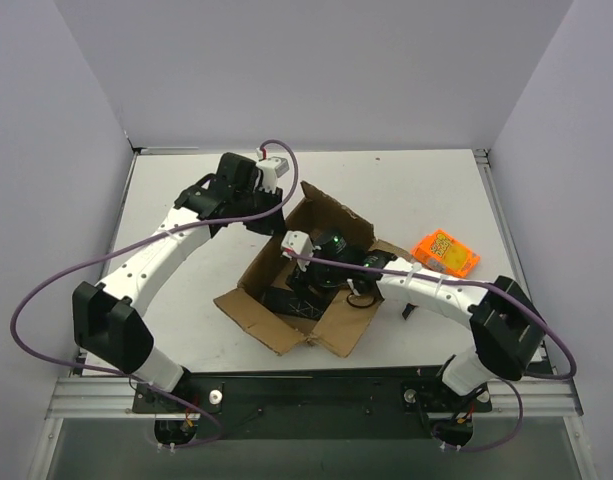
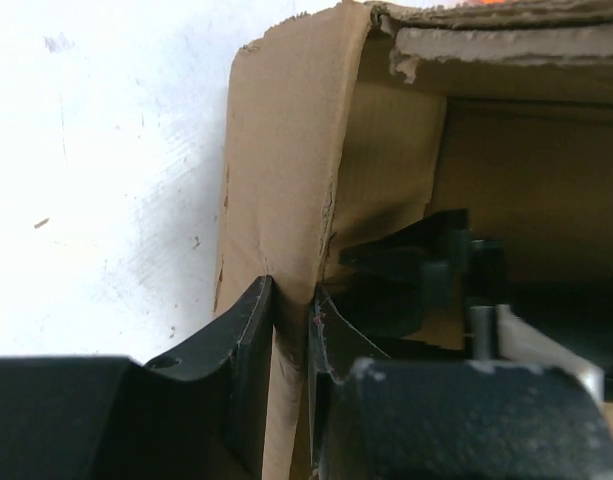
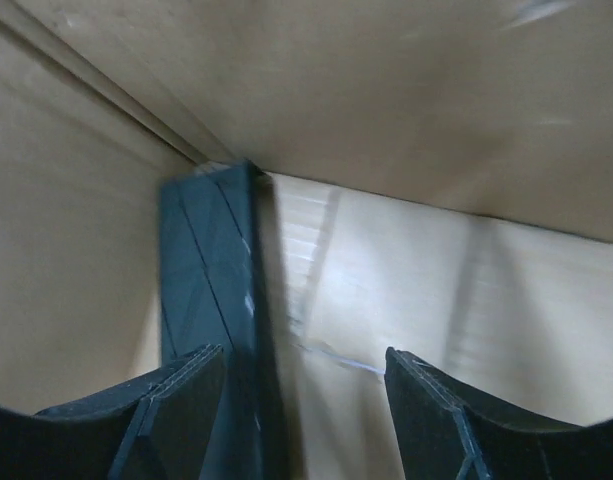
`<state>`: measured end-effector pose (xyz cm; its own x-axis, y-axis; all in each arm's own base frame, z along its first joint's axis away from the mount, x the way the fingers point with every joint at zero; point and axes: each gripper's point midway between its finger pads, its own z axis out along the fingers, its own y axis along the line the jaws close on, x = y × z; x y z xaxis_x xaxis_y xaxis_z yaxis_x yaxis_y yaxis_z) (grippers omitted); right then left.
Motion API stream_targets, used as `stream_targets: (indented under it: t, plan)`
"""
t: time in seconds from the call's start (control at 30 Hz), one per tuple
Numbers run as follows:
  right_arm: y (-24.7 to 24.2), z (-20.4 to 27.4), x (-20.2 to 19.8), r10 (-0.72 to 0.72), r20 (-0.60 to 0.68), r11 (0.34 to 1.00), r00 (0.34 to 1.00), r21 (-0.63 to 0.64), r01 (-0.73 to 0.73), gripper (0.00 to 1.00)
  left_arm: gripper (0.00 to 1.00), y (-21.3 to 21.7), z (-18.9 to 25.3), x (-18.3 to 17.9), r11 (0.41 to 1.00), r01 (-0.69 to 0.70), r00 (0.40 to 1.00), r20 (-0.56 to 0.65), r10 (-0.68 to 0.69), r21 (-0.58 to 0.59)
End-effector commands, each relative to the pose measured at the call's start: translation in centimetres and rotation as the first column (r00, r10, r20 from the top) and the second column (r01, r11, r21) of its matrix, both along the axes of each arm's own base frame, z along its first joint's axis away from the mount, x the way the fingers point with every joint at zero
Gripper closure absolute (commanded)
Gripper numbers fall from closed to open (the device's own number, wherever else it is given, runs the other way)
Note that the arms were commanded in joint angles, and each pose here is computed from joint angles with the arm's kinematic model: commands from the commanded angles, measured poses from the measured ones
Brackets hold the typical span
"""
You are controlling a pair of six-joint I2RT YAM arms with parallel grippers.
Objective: Unpack the express box
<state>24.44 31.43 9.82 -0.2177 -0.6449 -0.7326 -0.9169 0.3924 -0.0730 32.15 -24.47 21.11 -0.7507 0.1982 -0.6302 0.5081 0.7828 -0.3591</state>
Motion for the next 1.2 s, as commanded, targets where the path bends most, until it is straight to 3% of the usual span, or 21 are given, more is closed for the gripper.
stream_targets:
  t: [0.0, 0.1, 0.2, 0.33, 0.43, 0.7, 0.87, 1.0, 1.1, 1.17]
  plan:
    - [0.3, -1.5, -0.1, 0.024, 0.002, 1.0, 1.0, -0.009, -0.024, 0.34, 1.0, -2.0, 5.4, 1.0, 0.981, -0.021, 0.994, 0.101, 0.041, -0.192]
    - [0.5, -2.7, -0.4, 0.035, 0.002, 0.999, 0.999, -0.004, -0.035, 0.33, 1.0, -2.1, 5.1, 0.5, 0.977, -0.007, 0.992, 0.119, 0.033, -0.214]
    - [1.1, -4.0, -1.9, 0.134, -0.03, 0.991, 0.991, -0.013, -0.134, 0.32, 1.0, -2.2, 4.0, 0.6, 0.979, -0.012, 0.996, 0.087, 0.031, -0.201]
    - [0.1, -5.8, -3.2, 0.255, -0.083, 0.959, 0.963, -0.105, -0.262, 0.32, 1.0, -2.4, 2.9, 1.0, 0.983, -0.013, 0.998, 0.051, 0.022, -0.181]
    - [-1.2, -7.3, -5.0, 0.368, -0.191, 0.907, 0.91, -0.144, -0.396, 0.32, 1.0, -2.6, 2.3, 1.4, 0.984, -0.001, 0.999, 0.031, 0.007, -0.175]
    - [-2.2, -9.3, -9.3, 0.565, -0.379, 0.768, 0.733, -0.085, -0.635, 0.33, 1.0, -2.8, -0.1, 2.9, 0.991, -0.014, 1.0, -0.024, 0.01, -0.135]
    - [-2.3, -11.7, -9.2, 0.557, -0.407, 0.736, 0.724, -0.161, -0.657, 0.36, 1.0, -3.1, -0.7, 3.7, 0.991, -0.019, 0.999, -0.04, 0.014, -0.13]
    - [-1.9, -11.3, -7.2, 0.514, -0.347, 0.77, 0.784, -0.215, -0.6, 0.68, 1.0, -3.0, -0.5, 4.1, 0.99, -0.023, 0.999, -0.04, 0.017, -0.14]
    - [-1.4, -8.8, -4.6, 0.466, -0.26, 0.825, 0.846, -0.219, -0.522, 0.86, 1.0, -2.7, -0.9, 4.1, 0.99, -0.025, 0.999, -0.047, 0.019, -0.137]
    - [-1.5, -6.7, -2.8, 0.415, -0.215, 0.869, 0.884, -0.193, -0.455, 0.92, 1.0, -2.5, -1.3, 4.0, 0.99, -0.026, 0.998, -0.057, 0.018, -0.135]
